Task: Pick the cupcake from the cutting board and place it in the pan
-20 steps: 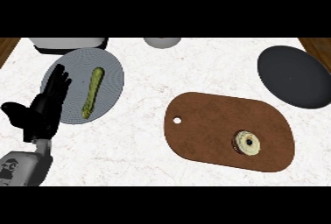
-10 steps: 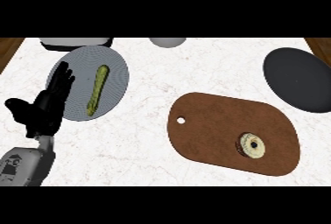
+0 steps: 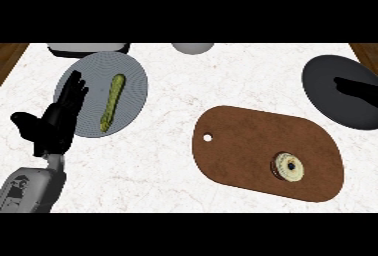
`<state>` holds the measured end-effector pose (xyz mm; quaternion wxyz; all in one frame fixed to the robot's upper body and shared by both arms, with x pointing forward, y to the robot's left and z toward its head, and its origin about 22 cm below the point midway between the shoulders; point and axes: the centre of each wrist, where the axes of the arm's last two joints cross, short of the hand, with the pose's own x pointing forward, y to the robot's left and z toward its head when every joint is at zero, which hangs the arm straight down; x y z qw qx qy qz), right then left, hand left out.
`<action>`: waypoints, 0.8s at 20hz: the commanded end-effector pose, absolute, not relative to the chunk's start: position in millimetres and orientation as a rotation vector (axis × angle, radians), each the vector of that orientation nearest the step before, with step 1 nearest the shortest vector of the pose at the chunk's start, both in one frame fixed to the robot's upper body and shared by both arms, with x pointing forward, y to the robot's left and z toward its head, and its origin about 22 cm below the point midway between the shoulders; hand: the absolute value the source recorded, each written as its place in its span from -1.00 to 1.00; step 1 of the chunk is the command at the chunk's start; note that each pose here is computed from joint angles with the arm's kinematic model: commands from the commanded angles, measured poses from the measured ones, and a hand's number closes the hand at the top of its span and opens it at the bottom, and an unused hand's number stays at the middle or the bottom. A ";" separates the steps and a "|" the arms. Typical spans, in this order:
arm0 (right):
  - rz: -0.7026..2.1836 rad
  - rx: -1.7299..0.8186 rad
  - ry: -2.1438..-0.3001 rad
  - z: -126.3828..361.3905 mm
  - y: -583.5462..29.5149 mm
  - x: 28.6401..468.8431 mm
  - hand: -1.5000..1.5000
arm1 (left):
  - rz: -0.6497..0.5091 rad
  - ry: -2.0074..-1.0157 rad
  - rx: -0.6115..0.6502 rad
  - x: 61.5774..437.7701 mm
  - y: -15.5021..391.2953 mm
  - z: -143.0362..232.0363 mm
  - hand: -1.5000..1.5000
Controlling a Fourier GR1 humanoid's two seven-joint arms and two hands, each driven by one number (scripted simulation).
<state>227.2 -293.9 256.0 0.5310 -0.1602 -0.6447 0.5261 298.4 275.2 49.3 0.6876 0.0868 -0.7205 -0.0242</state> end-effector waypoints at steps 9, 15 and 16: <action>1.286 -0.432 -1.372 223.6 -254.1 215.3 -1.00 | -0.039 -1.613 0.204 305.8 284.6 65.5 0.00; 1.258 -0.519 -1.289 207.0 -269.3 235.8 -1.00 | -0.053 -1.630 0.201 290.6 264.8 52.0 0.00; 1.287 -0.535 -1.248 216.1 -265.1 251.5 -1.00 | -0.051 -1.610 0.185 296.7 268.5 58.3 0.00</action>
